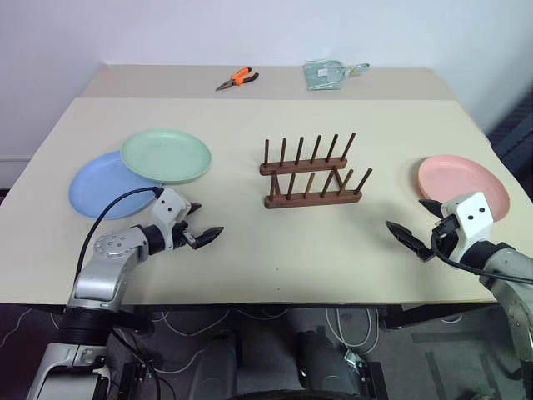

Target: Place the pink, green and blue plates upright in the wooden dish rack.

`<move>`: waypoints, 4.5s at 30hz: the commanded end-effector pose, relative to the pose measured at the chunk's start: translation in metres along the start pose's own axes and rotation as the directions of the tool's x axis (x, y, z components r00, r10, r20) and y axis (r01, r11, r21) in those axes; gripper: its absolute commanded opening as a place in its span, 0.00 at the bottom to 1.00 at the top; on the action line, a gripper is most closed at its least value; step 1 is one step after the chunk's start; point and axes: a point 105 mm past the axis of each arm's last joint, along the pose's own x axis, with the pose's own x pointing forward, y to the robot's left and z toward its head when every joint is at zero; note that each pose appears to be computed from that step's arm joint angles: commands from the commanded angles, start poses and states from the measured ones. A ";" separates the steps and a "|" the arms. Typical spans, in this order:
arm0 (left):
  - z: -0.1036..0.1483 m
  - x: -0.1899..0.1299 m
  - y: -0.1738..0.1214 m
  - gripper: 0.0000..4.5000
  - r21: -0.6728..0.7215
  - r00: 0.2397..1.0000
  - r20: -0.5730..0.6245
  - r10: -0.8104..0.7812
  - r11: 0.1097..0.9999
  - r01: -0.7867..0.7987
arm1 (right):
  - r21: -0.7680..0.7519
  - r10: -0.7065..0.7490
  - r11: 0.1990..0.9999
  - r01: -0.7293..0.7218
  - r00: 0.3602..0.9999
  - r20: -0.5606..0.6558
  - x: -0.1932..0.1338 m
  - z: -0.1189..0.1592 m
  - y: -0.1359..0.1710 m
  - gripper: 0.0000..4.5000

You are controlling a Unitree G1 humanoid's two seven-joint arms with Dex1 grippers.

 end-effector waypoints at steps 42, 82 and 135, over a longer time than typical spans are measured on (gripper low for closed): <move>0.044 0.121 -0.060 0.17 0.239 0.841 -0.007 -0.542 0.815 0.527 | -0.070 -0.178 0.981 0.180 0.984 0.027 -0.022 0.009 0.008 1.00; 0.005 0.118 -0.054 0.31 0.308 0.959 -0.135 -0.248 0.910 0.279 | -0.149 -0.107 0.986 0.080 0.978 -0.180 0.095 -0.034 0.029 0.00; 0.051 0.032 -0.038 0.31 0.215 0.914 0.065 -0.402 0.900 0.380 | 0.056 0.029 0.995 -0.080 0.784 0.620 -0.008 0.183 0.005 0.01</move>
